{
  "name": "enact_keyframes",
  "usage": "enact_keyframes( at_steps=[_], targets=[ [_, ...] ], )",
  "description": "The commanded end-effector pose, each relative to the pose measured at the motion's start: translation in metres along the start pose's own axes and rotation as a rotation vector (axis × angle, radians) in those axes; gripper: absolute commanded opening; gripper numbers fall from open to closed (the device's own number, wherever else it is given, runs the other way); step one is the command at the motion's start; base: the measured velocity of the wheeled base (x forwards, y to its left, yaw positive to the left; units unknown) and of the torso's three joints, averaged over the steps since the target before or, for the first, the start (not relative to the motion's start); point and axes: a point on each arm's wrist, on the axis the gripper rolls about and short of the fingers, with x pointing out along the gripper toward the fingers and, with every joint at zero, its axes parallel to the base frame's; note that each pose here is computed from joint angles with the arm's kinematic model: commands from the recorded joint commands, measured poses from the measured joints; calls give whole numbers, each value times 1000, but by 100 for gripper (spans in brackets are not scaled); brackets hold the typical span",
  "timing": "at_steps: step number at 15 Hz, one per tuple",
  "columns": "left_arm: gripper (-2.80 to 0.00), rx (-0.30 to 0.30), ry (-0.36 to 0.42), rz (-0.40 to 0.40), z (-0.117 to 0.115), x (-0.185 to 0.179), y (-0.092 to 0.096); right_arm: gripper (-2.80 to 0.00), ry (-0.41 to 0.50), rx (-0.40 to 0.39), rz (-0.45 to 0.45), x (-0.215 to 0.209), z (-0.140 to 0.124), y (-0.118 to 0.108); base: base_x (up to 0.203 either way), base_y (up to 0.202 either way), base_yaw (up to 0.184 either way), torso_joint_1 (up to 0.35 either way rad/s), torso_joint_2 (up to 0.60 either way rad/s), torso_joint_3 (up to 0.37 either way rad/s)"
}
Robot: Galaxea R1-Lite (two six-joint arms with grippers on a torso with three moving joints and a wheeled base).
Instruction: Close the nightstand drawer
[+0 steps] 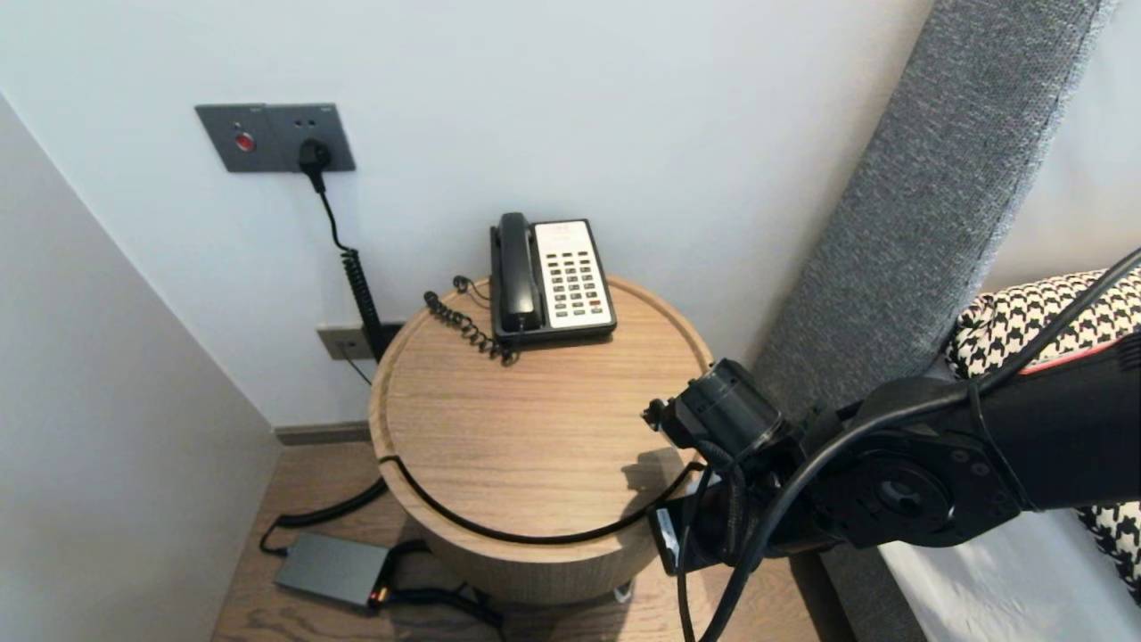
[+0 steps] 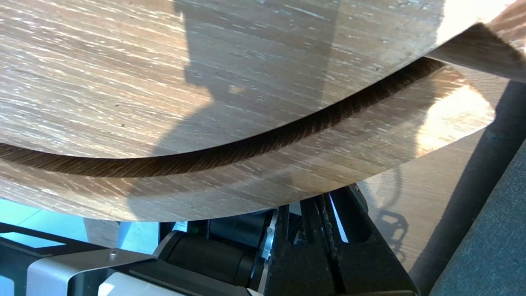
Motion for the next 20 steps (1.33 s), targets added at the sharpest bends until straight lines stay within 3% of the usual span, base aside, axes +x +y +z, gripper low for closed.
enact_keyframes(
  at_steps=[1,6,12,17,20],
  targets=[
    [-280,0,10,1,-3,1,0,-280,4,1,-1,-1,-2,0,0,0,0,0,0,0],
    [-280,0,10,1,-3,1,0,-280,-50,3,-21,-3,10,3,0,0,0,0,0,0],
    [-280,0,10,0,-3,1,0,-280,-38,-2,-24,0,9,4,0,0,0,0,0,0],
    [-280,0,10,1,-3,1,0,-280,18,-7,-62,-2,-15,-6,0,0,0,0,0,0],
    [-280,0,10,1,-3,1,0,-280,86,1,-157,-4,-46,-27,0,0,0,0,0,0]
  ],
)
